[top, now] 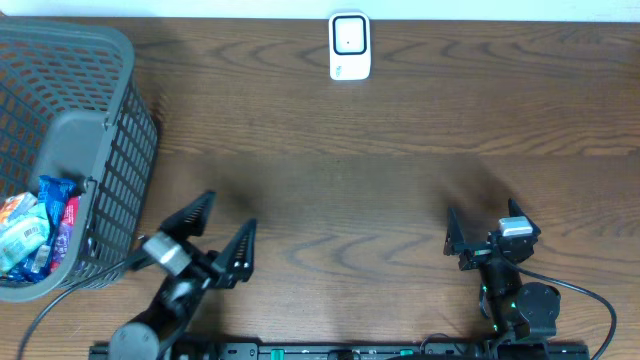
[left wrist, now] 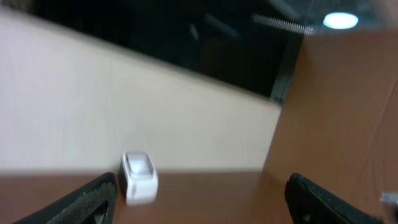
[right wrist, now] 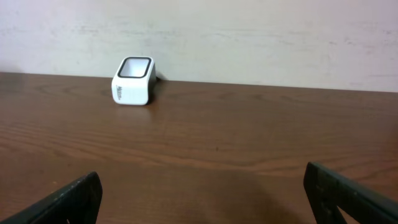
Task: Scan the item barcode
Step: 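Move the left gripper toward the grey basket, then reach into the basket and grasp the green tissue-wipes pack with left gripper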
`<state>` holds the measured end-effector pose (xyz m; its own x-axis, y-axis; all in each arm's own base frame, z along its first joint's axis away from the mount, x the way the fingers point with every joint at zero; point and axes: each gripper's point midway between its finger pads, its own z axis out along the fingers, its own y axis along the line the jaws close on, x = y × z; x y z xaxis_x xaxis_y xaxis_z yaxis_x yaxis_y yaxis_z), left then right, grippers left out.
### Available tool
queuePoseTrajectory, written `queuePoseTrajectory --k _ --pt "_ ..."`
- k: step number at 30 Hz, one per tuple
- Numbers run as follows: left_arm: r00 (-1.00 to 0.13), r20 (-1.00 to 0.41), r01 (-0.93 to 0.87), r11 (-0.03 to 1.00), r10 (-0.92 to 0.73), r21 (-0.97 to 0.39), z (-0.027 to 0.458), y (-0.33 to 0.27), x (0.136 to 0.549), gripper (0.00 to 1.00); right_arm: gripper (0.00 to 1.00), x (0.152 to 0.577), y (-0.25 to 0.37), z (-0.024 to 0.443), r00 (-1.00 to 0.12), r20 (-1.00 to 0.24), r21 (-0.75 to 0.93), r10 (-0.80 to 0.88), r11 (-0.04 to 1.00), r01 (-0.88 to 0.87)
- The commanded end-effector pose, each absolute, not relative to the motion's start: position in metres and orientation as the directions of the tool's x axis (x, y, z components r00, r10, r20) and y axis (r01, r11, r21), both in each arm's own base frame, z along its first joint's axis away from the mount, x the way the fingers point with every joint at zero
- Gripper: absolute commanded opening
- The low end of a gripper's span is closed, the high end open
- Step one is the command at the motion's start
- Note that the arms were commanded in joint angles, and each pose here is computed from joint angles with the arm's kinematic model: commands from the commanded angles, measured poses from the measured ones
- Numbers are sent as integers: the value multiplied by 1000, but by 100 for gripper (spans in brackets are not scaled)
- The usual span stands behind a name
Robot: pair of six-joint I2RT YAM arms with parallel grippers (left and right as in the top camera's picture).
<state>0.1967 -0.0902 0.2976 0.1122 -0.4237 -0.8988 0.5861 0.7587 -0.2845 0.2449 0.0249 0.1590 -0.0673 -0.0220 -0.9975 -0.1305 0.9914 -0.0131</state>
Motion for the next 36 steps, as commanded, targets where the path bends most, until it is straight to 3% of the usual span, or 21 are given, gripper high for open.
queuePoseTrajectory --k 1,4,11,14,16,18,22,24,26,30,36 --pt "281 -886 525 832 -370 -181 352 -75 186 86 99 245 22 158 -67 -998 -14 -21 993 -116" --pt "335 -887 420 893 -316 -160 376 -59 196 86 99 245 22 158 -67 -998 -13 -21 993 -116" --pt "305 -927 82 976 -218 -202 402 -10 254 86 99 245 22 158 -67 -998 -13 -21 993 -116" --pt "249 -957 -121 976 -147 -182 419 18 282 86 99 245 22 158 -67 -998 -13 -21 993 -116" --pt "166 -985 -251 964 -47 -88 428 34 300 86 99 245 22 158 -67 -998 -13 -21 993 -116" --pt "13 -996 -405 911 93 80 435 56 318 86 99 245 22 158 -67 -998 -13 -21 993 -116" --pt "-315 -930 -701 615 187 361 450 118 328 86 99 245 22 158 -67 -998 -13 -21 993 -116" --pt "-403 -900 -759 489 164 429 457 143 330 86 99 245 22 158 -67 -998 -14 -21 993 -116" --pt "-463 -876 -765 438 134 472 456 160 332 86 99 245 22 158 -67 -998 -13 -21 993 -116" --pt "-423 -905 -802 447 41 395 444 183 327 86 99 245 22 158 -67 -998 -13 -21 993 -116" --pt "-390 -907 -729 654 -156 201 399 205 331 86 99 245 22 158 -67 -998 -13 -21 993 -116"
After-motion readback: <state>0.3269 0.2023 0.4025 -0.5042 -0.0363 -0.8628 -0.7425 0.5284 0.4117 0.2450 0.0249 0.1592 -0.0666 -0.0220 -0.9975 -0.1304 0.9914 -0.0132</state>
